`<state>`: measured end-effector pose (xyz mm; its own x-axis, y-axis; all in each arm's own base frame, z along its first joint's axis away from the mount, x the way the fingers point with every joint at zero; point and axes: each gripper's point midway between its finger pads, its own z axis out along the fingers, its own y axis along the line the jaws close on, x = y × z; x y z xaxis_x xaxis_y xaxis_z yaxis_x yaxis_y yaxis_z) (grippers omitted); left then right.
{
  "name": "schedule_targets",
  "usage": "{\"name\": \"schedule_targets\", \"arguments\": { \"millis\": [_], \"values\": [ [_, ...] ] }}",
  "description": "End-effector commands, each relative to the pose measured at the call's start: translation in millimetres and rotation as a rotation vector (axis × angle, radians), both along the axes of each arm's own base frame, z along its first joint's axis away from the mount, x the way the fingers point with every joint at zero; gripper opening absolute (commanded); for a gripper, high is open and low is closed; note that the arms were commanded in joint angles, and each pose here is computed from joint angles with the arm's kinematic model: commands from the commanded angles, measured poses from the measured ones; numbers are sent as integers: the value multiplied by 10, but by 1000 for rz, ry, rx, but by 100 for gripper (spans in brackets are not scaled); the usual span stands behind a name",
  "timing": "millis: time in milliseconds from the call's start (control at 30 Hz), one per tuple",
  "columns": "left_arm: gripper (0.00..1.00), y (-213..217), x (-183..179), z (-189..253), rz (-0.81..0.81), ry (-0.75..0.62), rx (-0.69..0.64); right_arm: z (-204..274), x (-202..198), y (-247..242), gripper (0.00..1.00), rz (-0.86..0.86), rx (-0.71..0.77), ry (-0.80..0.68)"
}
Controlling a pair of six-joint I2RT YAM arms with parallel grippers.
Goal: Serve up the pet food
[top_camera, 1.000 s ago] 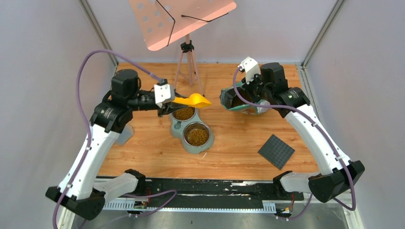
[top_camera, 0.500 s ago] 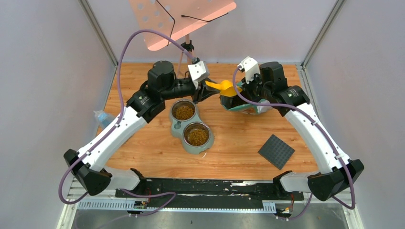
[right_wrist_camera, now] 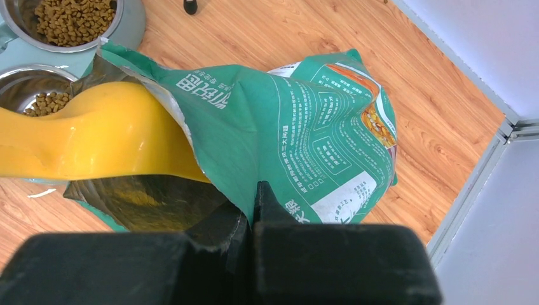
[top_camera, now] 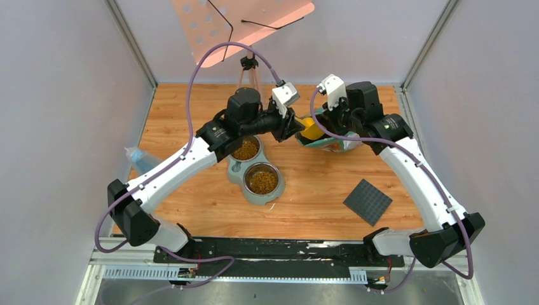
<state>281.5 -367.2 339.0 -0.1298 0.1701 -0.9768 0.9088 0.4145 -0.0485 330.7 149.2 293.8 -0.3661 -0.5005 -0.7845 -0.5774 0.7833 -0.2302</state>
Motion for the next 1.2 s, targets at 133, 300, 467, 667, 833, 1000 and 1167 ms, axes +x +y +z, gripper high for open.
{"name": "schedule_targets", "arguments": {
  "millis": [133,300,467,667,833,1000,1167],
  "values": [
    [0,-34,142,56,96,43,-66,454,-35,-54,0,-48,72,-122],
    [0,13,179,46,150,88,-68,366,90,-126,0,-116,49,-133],
    [0,-2,212,-52,172,123,-68,516,220,-80,0,-123,70,-178],
    [0,-59,314,-119,206,136,-83,702,236,24,0,-88,109,-204],
    [0,-199,465,-179,259,81,-102,510,256,69,0,-100,107,-130],
    [0,-280,684,-244,337,91,-118,323,279,134,0,-121,138,-67],
    [0,-361,718,-469,339,137,-116,322,428,117,0,-149,113,-93]
  ]
}}
